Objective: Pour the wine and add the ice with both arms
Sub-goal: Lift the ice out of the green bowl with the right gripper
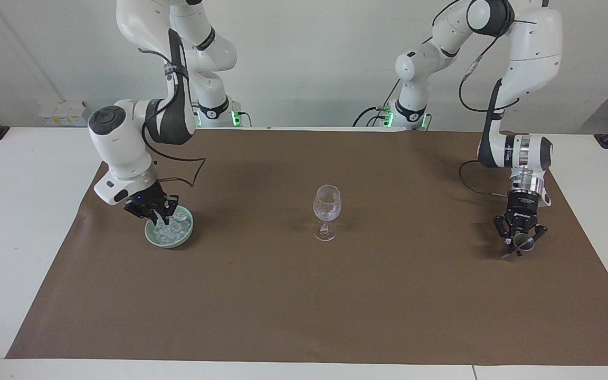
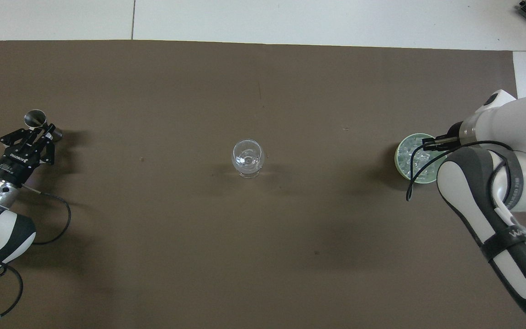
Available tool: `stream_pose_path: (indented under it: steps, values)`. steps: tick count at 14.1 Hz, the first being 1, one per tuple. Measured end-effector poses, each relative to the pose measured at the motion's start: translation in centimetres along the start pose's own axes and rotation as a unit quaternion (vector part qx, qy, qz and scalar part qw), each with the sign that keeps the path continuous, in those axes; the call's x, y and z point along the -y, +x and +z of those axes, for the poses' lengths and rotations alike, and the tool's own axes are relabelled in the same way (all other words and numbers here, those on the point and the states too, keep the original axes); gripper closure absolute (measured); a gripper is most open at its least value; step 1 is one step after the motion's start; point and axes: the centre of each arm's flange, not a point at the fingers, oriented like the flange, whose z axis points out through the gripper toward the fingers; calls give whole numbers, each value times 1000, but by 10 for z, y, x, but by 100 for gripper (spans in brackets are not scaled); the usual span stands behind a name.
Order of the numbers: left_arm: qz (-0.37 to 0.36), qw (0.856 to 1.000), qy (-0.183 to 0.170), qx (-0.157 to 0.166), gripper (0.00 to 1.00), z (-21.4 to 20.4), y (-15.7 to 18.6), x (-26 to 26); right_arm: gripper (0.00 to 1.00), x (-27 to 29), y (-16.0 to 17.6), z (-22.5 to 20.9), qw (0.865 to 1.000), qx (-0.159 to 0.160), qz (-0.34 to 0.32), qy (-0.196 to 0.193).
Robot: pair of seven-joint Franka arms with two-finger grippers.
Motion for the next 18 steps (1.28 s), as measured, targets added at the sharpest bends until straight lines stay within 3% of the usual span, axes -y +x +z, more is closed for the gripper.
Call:
stream_pose_path:
  steps: [6,13,18]
  values:
    - [-21,1000,-4,9,79,-3,5,-5,75,40,2,-66,999,4,40,7]
    - [-30,1000,-7,3,62,-4,17,-6,75,95,-11,-134,997,9,79,10]
    - [-29,1000,-8,4,59,-3,16,-7,75,170,-21,-151,993,-3,119,16]
